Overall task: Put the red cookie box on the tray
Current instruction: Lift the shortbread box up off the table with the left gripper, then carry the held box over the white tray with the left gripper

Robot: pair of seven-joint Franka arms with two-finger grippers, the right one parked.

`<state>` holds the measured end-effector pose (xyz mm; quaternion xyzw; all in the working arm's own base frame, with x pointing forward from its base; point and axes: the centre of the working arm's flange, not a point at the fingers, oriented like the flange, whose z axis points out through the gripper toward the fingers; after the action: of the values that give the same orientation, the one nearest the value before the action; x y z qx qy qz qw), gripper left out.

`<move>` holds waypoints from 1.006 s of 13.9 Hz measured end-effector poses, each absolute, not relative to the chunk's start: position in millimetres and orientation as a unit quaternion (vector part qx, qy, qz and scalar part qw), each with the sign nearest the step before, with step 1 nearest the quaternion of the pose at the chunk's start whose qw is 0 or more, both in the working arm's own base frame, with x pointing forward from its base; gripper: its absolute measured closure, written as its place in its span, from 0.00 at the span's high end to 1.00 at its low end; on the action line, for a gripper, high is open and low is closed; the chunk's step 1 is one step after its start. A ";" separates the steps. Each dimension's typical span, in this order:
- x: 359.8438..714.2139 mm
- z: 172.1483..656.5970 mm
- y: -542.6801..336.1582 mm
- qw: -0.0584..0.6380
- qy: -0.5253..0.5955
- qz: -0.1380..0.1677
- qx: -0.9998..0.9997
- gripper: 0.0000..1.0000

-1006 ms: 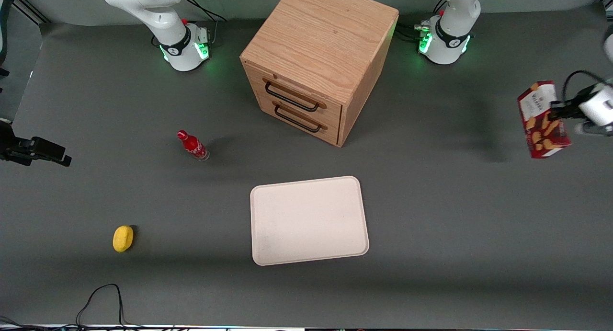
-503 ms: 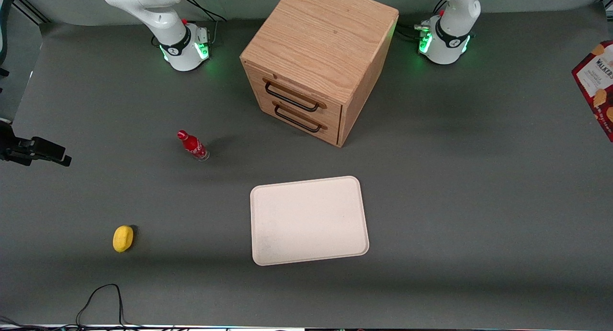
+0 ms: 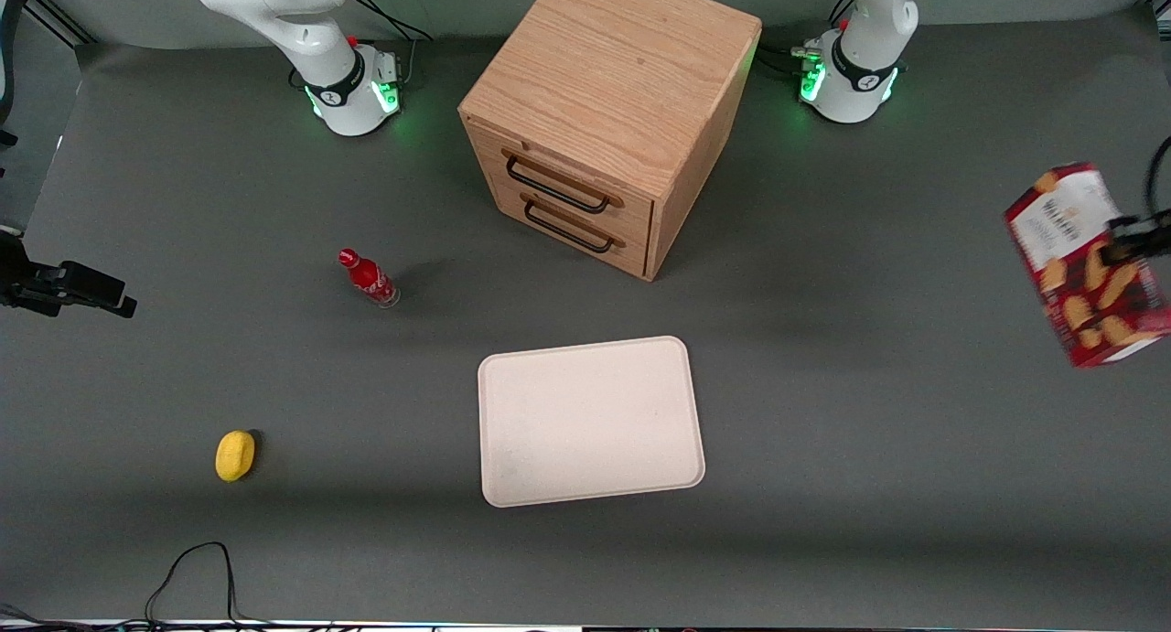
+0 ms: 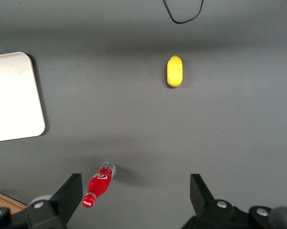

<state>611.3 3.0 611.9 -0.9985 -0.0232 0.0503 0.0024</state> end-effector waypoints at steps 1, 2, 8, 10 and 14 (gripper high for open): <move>623.3 604.4 -30.3 0.001 -0.030 0.051 -0.998 0.03; 633.0 595.9 -69.5 0.000 -0.034 0.052 -0.998 0.03; 637.8 557.6 -280.7 -0.019 0.018 0.033 -0.999 0.03; 619.6 550.7 -338.6 -0.023 0.033 0.024 -0.999 0.03; 607.3 535.0 -381.6 -0.025 0.040 0.018 -0.999 0.03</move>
<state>607.3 -381.6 535.0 -0.9987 0.0402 0.0182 -0.0251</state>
